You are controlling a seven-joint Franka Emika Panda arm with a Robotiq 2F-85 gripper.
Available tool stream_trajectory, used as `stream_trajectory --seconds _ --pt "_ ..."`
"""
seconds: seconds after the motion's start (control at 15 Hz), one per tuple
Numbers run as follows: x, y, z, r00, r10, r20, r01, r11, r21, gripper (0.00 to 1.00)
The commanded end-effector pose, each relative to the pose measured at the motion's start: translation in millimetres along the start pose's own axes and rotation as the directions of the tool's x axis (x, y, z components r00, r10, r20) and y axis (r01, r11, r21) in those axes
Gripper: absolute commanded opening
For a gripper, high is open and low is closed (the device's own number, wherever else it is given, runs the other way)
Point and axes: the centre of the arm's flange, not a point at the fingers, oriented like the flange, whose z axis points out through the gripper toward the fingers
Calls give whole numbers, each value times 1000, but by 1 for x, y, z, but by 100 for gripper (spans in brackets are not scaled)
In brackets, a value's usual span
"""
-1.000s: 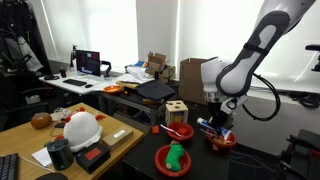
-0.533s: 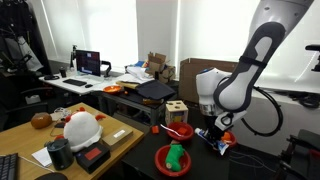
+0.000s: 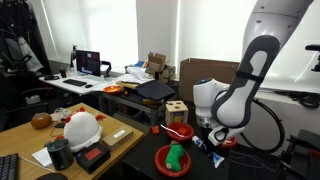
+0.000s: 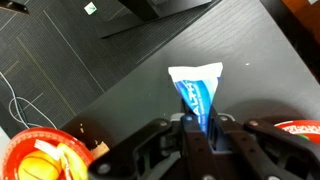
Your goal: Remove the tube from the orange bowl
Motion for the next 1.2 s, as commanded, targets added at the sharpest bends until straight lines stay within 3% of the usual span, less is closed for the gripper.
stream_trajectory --seconds 0.0,0.33,0.53,0.73,1.0,1.13 --pt "19 -9 6 994 104 -37 -103 995 18 3" --pt "49 -5 31 952 298 -63 -296 954 40 3" --pt "62 5 52 912 407 -56 -407 913 25 3" --pt "66 5 69 885 463 -38 -463 886 7 3" --pt "52 -4 73 881 474 7 -474 881 -3 3" --pt "34 -17 72 897 441 35 -441 897 -2 3"
